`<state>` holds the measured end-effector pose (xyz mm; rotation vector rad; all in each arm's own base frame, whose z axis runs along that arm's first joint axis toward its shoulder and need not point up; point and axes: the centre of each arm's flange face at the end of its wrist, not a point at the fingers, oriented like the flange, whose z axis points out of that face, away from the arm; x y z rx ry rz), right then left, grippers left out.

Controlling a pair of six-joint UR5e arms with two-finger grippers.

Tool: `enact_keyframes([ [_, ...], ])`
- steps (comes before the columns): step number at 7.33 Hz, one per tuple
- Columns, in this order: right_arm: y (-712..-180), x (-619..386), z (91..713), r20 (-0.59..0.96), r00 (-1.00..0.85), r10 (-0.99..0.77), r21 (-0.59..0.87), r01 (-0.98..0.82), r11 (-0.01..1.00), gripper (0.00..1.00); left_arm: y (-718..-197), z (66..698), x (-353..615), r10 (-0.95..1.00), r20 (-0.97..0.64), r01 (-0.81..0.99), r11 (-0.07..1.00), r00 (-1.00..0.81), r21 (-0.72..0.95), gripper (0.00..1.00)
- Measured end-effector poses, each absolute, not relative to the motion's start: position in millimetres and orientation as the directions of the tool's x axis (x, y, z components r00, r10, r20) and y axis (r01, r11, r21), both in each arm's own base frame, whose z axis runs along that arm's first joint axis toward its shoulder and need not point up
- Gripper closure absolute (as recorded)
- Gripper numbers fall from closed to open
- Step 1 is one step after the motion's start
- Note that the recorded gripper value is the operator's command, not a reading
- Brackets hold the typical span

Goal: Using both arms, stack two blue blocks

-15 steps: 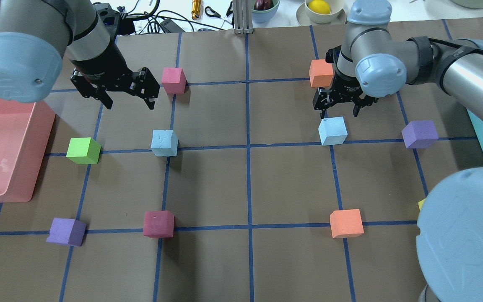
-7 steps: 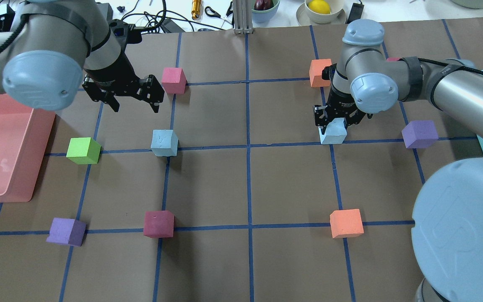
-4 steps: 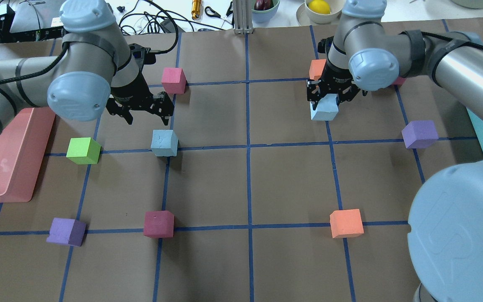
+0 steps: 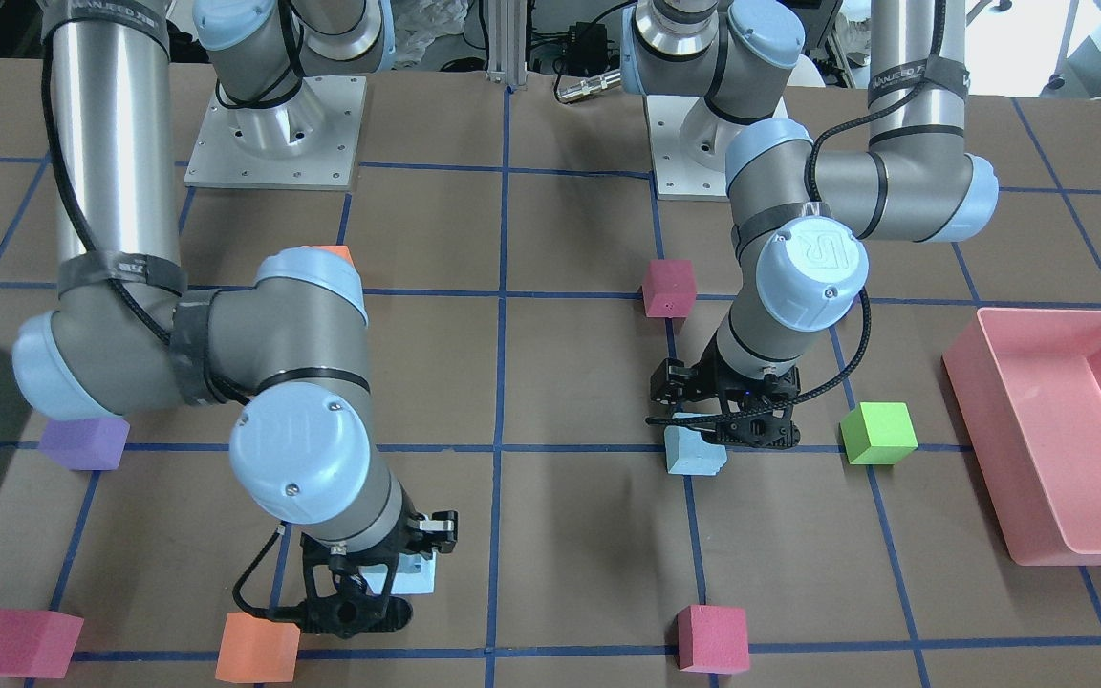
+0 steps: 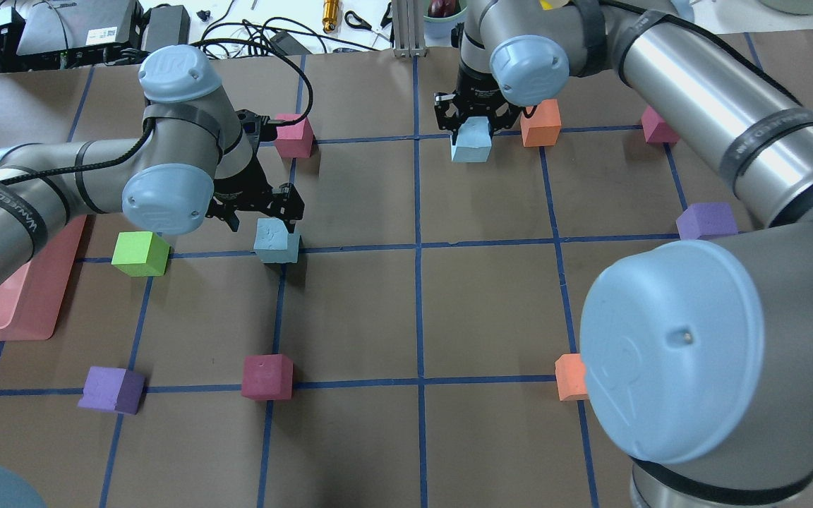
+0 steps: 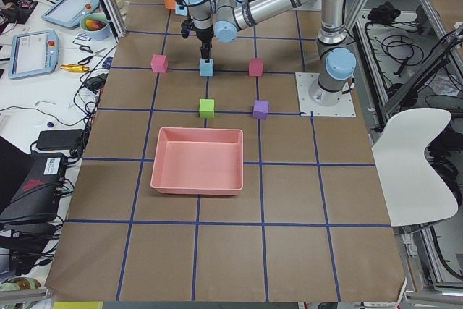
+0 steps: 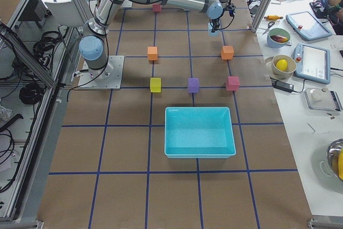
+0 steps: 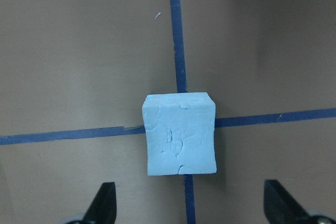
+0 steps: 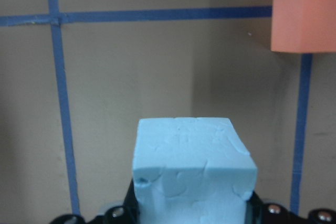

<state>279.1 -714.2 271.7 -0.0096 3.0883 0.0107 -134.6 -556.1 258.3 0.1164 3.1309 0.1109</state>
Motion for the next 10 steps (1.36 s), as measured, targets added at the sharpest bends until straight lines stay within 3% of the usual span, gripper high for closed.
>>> enact_keyframes([
  [5, -745.4, 341.4, 229.5, -0.07, -0.997, 0.013, -0.01, 0.014, 1.0, 1.0, -552.9, 193.9, -134.2, 0.069, -0.006, 0.069, 0.996, -0.998, 0.054, 0.0],
  [8, -748.0, 344.1, 215.7, -0.069, -0.998, 0.011, -0.002, 0.011, 1.0, 1.0, -557.6, 186.9, -134.6, 0.076, -0.009, 0.075, 0.997, -0.997, 0.02, 0.11],
  [9, -748.8, 344.5, 211.6, -0.07, -0.998, 0.011, 0.0, 0.011, 1.0, 1.0, -558.4, 187.9, -134.8, 0.076, -0.01, 0.076, 0.997, -0.997, 0.013, 0.17],
  [10, -749.3, 344.7, 209.8, -0.071, -0.997, 0.013, 0.0, 0.013, 1.0, 1.0, -558.9, 188.4, -134.8, 0.074, -0.01, 0.074, 0.997, -0.997, 0.01, 0.36],
])
